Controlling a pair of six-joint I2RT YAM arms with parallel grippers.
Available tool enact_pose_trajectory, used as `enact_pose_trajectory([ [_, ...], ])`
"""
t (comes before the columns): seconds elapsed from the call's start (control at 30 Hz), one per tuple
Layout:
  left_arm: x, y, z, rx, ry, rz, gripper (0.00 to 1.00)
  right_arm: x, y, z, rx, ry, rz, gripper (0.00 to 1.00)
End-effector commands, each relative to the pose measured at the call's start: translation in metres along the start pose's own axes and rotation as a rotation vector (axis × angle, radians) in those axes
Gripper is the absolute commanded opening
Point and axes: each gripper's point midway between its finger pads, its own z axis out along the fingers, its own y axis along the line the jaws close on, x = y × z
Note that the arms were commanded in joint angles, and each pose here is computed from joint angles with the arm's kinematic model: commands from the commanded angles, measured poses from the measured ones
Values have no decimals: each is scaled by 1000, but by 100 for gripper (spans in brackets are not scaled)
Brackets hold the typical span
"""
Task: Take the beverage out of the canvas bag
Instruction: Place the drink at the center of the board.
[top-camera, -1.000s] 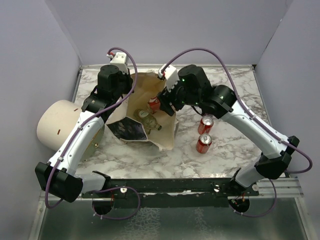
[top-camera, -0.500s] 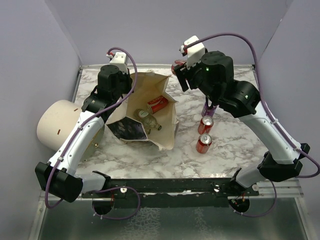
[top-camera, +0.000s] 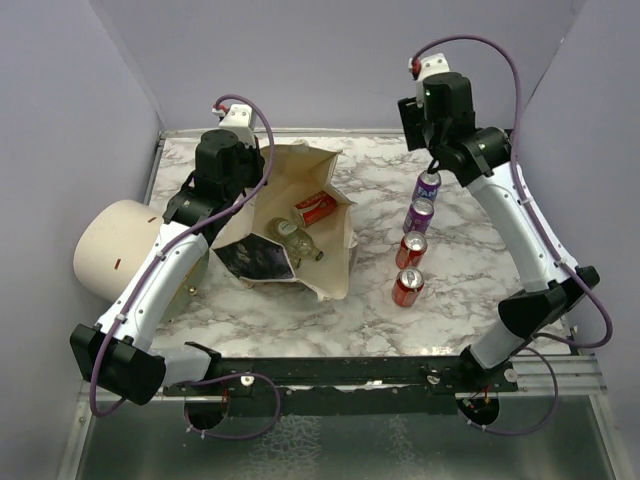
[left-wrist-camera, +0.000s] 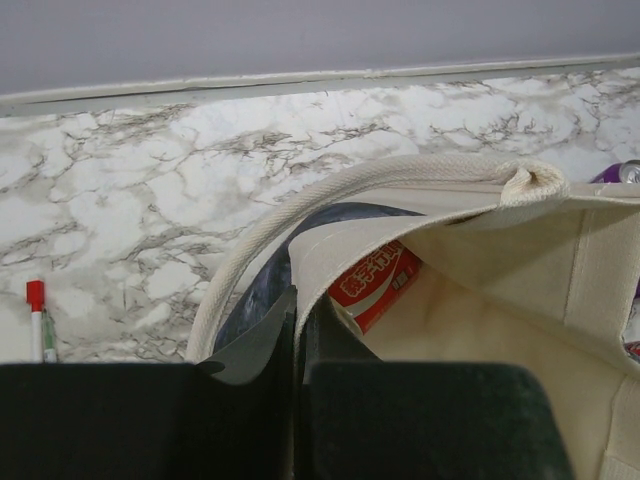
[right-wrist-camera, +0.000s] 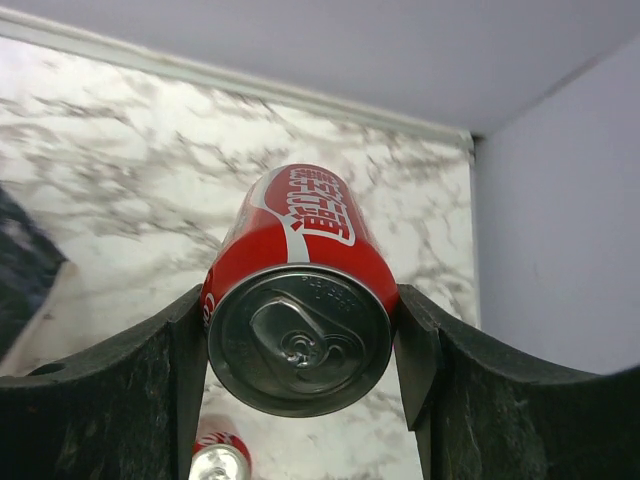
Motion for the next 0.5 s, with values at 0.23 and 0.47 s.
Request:
enact_pose_trajectory([
  [0.23, -17, -4, -3, 14, -60, -48, 0, 143, -106, 54, 132, 305, 278, 2],
  [0.47, -16, -8, -2, 35, -55, -53, 0, 212, -97, 101, 117, 462, 375, 2],
])
